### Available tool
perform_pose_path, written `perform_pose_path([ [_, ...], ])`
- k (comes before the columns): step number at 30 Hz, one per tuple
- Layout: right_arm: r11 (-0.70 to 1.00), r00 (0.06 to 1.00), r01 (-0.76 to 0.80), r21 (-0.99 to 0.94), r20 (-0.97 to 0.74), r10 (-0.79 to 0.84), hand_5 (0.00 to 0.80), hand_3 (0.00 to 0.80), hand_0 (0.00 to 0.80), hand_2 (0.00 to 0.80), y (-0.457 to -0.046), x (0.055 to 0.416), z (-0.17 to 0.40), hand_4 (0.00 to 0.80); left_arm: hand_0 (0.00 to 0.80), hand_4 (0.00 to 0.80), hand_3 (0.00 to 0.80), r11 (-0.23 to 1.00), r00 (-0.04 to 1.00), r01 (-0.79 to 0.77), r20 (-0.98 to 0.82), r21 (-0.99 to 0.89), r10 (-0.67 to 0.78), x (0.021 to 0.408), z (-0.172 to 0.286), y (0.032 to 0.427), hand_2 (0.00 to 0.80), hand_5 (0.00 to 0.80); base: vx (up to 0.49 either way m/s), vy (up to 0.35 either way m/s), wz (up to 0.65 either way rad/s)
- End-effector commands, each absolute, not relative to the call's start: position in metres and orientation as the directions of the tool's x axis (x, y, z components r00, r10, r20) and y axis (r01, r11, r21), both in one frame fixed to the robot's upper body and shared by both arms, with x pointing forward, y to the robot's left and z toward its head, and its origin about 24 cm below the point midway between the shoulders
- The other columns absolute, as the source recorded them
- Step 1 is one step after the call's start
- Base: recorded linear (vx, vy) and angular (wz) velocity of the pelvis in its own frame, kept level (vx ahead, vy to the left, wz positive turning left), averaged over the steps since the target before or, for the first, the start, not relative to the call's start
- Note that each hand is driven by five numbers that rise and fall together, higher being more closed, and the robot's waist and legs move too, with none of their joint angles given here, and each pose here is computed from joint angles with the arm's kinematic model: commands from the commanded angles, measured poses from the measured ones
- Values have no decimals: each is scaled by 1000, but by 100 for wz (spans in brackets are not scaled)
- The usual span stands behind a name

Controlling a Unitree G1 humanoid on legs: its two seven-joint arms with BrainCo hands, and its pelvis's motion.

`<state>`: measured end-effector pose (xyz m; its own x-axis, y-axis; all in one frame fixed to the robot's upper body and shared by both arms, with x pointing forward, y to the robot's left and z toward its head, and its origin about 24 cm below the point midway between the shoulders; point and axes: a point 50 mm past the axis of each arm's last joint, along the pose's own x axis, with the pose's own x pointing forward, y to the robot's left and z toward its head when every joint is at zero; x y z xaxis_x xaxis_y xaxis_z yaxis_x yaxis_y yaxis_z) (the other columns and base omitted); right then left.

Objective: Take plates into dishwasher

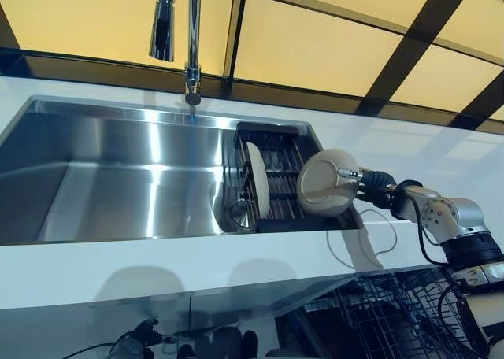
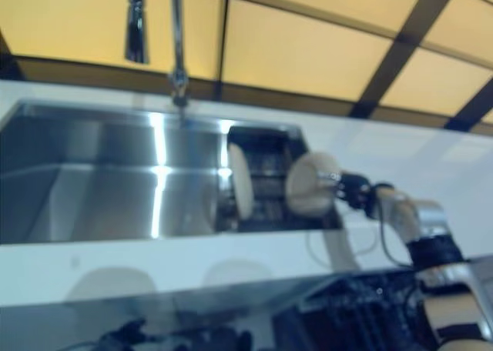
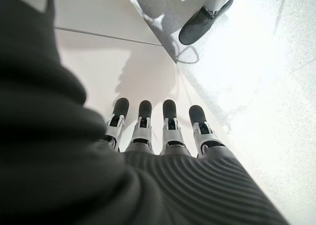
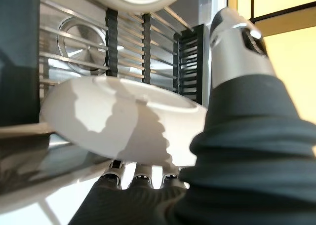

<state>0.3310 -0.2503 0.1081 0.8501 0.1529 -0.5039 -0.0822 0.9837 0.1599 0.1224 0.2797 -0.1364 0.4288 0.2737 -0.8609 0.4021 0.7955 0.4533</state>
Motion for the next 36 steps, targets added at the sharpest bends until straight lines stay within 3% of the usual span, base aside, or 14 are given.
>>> perform_pose_path([
  [1, 990, 898, -91, 112, -420, 130, 0, 0, 0, 0, -246, 351, 146, 0, 0, 0, 0, 736, 484, 467, -838, 491, 251, 146, -130, 275, 0, 0, 0, 0, 0],
  [6, 991, 891, -88, 99, -436, 123, 0, 0, 0, 0, -247, 351, 142, 0, 0, 0, 0, 736, 485, 465, -837, 491, 252, 146, -130, 274, 0, 0, 0, 0, 0],
  [9, 992, 889, -85, 92, -443, 117, 376, 376, 376, 376, -247, 351, 141, 376, 0, 0, 0, 737, 488, 462, -835, 494, 254, 148, -130, 274, 0, 0, -3, -1, 1],
  [13, 993, 886, -79, 84, -450, 109, 653, 653, 653, 653, -246, 351, 140, 653, 0, 0, 0, 739, 490, 459, -835, 493, 253, 149, -129, 274, 0, 0, -6, 4, 6],
  [14, 994, 886, -79, 82, -452, 107, 800, 800, 800, 800, -246, 351, 139, 800, 0, 0, 0, 741, 489, 458, -835, 492, 252, 149, -129, 274, 0, 0, -2, 3, 4],
  [27, 997, 910, -25, 79, -410, 55, 800, 800, 800, 800, -252, 353, 145, 800, 0, 0, 0, 744, 489, 454, -835, 489, 251, 148, -130, 273, 0, 0, 0, 0, 0],
  [36, 1000, 986, 15, -1, -167, -15, 800, 800, 800, 800, -259, 358, 184, 800, 0, 0, 0, 747, 481, 462, -843, 478, 242, 143, -133, 270, 0, 0, 1, 4, 0],
])
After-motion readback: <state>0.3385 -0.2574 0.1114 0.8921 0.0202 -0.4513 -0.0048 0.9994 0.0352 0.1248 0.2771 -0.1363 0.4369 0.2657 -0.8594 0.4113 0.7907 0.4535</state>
